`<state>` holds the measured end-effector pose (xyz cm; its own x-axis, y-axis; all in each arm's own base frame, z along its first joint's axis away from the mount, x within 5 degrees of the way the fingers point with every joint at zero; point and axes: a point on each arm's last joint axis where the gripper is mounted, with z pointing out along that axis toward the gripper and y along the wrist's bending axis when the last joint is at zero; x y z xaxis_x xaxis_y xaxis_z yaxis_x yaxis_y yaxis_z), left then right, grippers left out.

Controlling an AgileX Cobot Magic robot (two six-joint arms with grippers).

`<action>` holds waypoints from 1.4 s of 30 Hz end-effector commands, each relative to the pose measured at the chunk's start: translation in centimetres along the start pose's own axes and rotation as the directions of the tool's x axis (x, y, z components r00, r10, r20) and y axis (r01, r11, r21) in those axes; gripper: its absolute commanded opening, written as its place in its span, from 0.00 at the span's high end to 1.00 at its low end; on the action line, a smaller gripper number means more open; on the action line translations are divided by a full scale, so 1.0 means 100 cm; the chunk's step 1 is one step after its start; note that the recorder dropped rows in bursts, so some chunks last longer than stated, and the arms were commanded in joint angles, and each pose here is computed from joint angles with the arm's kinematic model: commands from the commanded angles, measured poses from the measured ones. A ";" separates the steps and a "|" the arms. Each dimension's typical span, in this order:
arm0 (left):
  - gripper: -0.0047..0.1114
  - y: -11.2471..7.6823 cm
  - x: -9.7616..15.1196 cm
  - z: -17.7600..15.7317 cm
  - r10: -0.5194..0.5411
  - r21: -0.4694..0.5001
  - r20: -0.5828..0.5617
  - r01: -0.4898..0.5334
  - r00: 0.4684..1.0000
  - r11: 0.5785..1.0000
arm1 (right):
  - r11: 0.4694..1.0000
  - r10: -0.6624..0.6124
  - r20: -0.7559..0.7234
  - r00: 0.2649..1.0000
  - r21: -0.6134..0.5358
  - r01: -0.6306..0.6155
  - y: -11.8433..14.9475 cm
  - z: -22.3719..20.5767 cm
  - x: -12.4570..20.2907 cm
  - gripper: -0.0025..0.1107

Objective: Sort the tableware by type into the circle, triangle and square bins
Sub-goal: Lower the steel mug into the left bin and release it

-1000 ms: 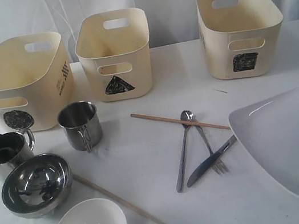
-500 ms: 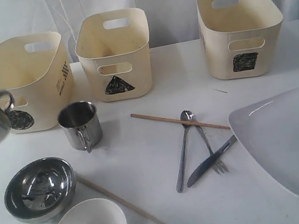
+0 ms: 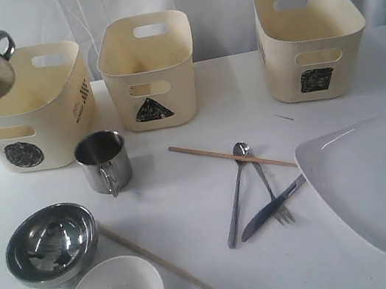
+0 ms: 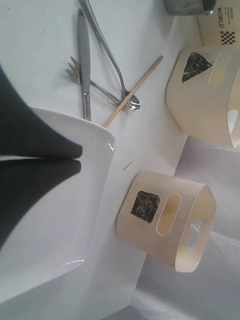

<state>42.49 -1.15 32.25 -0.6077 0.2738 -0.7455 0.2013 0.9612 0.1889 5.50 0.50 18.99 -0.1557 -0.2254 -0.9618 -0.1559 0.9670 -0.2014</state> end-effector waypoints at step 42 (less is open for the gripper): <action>0.65 -0.035 0.048 -0.121 -0.050 0.228 -0.072 0.065 0.996 0.971 | 1.000 0.005 0.012 1.000 0.000 -0.005 0.000 0.000 0.000 0.98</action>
<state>32.34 -2.62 36.45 -0.6622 0.2481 -0.7071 0.3310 0.9434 0.0210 5.50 0.50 18.99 -0.1557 -0.2254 -0.9618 -0.1559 0.9670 -0.2014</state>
